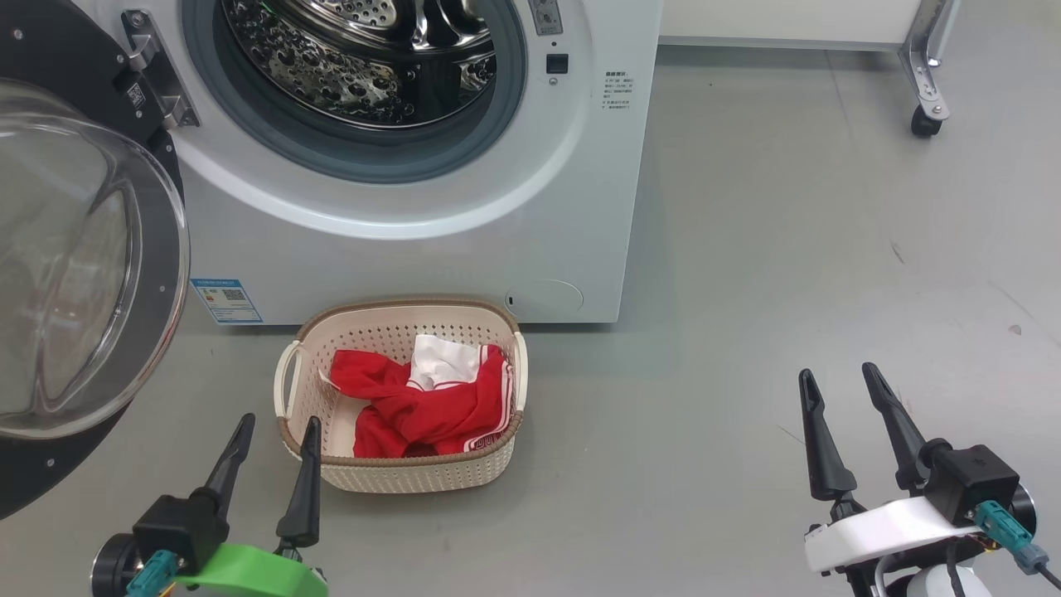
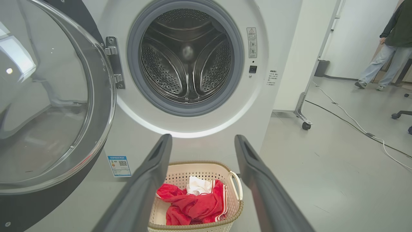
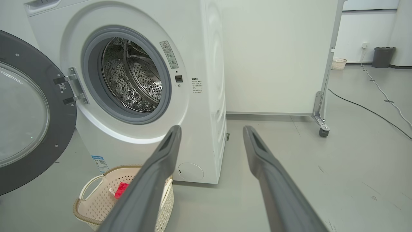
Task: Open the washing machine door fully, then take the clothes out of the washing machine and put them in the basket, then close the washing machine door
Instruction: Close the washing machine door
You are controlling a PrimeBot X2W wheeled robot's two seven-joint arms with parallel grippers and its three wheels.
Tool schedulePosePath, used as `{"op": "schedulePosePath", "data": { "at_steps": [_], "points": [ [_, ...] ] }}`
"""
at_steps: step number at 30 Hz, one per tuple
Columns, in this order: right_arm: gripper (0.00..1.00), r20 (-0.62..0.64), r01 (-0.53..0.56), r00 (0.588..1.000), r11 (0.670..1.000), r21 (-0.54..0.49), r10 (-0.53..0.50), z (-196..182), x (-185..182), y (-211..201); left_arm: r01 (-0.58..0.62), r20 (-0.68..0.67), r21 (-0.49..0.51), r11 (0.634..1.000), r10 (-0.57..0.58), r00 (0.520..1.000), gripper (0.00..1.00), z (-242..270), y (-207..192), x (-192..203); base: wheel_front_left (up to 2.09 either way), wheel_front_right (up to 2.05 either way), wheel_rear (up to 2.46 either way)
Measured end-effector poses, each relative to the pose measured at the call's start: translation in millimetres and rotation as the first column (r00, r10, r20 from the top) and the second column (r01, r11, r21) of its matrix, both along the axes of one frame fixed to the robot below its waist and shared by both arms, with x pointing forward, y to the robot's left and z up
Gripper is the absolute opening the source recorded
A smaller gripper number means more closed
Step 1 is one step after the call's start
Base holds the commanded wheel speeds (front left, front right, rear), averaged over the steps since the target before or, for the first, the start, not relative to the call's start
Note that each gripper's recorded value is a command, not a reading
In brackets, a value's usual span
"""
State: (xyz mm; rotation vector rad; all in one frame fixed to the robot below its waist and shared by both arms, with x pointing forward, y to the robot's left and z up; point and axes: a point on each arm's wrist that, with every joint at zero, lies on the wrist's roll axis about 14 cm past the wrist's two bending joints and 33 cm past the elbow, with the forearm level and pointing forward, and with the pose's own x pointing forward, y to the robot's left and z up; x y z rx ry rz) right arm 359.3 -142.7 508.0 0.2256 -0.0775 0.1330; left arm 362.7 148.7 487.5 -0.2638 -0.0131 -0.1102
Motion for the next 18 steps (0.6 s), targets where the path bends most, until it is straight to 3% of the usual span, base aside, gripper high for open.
{"op": "schedulePosePath", "data": {
  "at_steps": [18],
  "points": [
    [1.0,0.004,-0.024,1.0,1.0,0.001,0.024,1.2,3.0,7.8,-0.022,0.009,0.016,1.0,0.022,1.0,1.0,2.6,7.6,-4.5,0.0,0.0,0.0]
  ]
}}
